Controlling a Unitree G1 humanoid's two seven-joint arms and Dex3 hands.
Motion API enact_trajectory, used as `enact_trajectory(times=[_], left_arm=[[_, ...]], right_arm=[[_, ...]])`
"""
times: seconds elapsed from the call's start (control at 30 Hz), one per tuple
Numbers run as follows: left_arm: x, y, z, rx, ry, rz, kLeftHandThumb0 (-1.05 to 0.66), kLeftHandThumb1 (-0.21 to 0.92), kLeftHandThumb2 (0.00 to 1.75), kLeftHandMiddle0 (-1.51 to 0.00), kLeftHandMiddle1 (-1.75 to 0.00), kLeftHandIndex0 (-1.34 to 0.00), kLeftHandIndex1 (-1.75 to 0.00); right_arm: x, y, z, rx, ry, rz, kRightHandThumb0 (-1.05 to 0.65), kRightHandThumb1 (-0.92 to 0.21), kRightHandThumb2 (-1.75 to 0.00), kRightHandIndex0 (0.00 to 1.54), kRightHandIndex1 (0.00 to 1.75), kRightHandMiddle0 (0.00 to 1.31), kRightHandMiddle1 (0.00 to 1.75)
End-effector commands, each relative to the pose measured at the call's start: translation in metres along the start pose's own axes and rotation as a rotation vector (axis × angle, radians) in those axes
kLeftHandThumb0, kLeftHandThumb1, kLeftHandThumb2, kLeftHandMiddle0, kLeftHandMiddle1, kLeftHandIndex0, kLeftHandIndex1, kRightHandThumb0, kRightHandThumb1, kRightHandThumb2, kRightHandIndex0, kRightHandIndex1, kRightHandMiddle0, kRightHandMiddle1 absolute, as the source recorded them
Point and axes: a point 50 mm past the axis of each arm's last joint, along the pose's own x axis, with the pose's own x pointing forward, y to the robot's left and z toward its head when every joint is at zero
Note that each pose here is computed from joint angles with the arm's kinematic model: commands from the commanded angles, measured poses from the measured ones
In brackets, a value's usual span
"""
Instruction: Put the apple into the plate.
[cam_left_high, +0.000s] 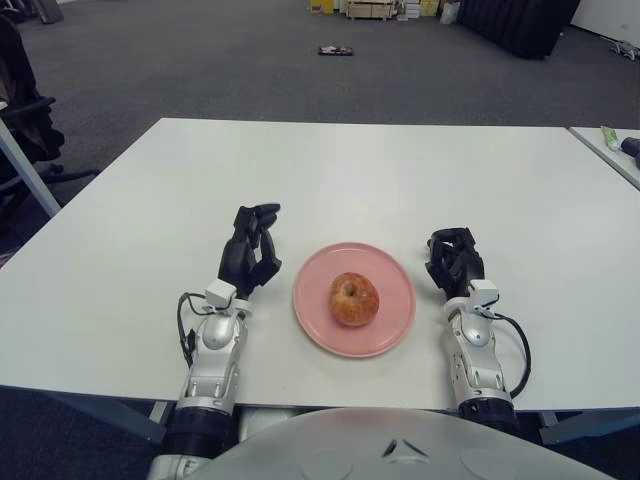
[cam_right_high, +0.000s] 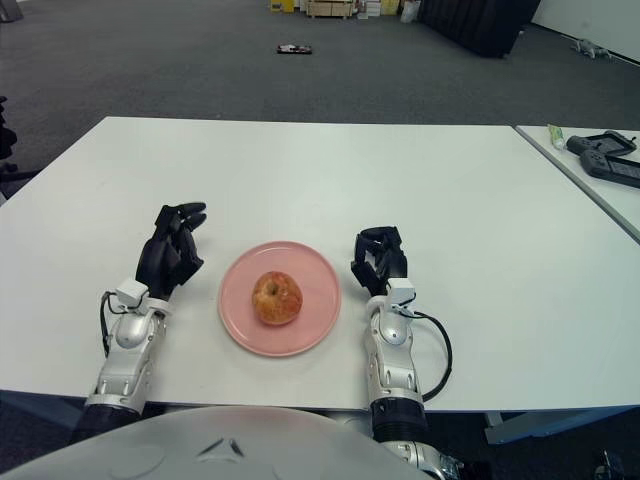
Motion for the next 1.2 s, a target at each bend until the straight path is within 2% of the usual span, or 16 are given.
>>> enact_trajectory(times=[0.0, 0.07, 0.27, 0.67, 1.17], left_arm=[[-0.005, 0.010, -0.012, 0.030, 0.025, 0.058, -0.49, 0.78, 0.94, -0.63, -1.58, -0.42, -1.74], [-0.007, 0.010, -0.016, 0.040, 0.046, 0.079, -0.44, 0.68, 0.94, -0.65, -1.62, -0.40, -1.74], [-0.010, 0.007, -0.018, 0.078, 0.086, 0.107, -0.41, 0.60, 0.98, -0.67, -1.73, -0.40, -1.75], [-0.016, 0.009, -0.027, 0.128, 0.139, 0.112, -0.41, 0.55, 1.04, -0.76, -1.75, -0.43, -1.75], [-0.017, 0.010, -0.035, 0.176, 0.188, 0.123, -0.41, 0.56, 1.03, -0.75, -1.75, -0.43, -1.75]], right_arm=[[0.001, 0.000, -0.001, -0.004, 0.014, -0.008, -0.36, -0.82, -0.67, 0.54, 1.25, 0.25, 1.75], [0.001, 0.000, -0.001, -0.007, 0.015, -0.005, -0.36, -0.82, -0.67, 0.54, 1.25, 0.25, 1.75], [0.002, 0.001, -0.001, -0.001, 0.016, -0.001, -0.36, -0.81, -0.68, 0.54, 1.26, 0.25, 1.75], [0.002, 0.002, 0.000, 0.010, 0.011, -0.002, -0.36, -0.79, -0.71, 0.53, 1.26, 0.27, 1.75], [0.002, 0.001, 0.000, -0.003, 0.012, 0.006, -0.36, -0.83, -0.66, 0.52, 1.25, 0.24, 1.75]])
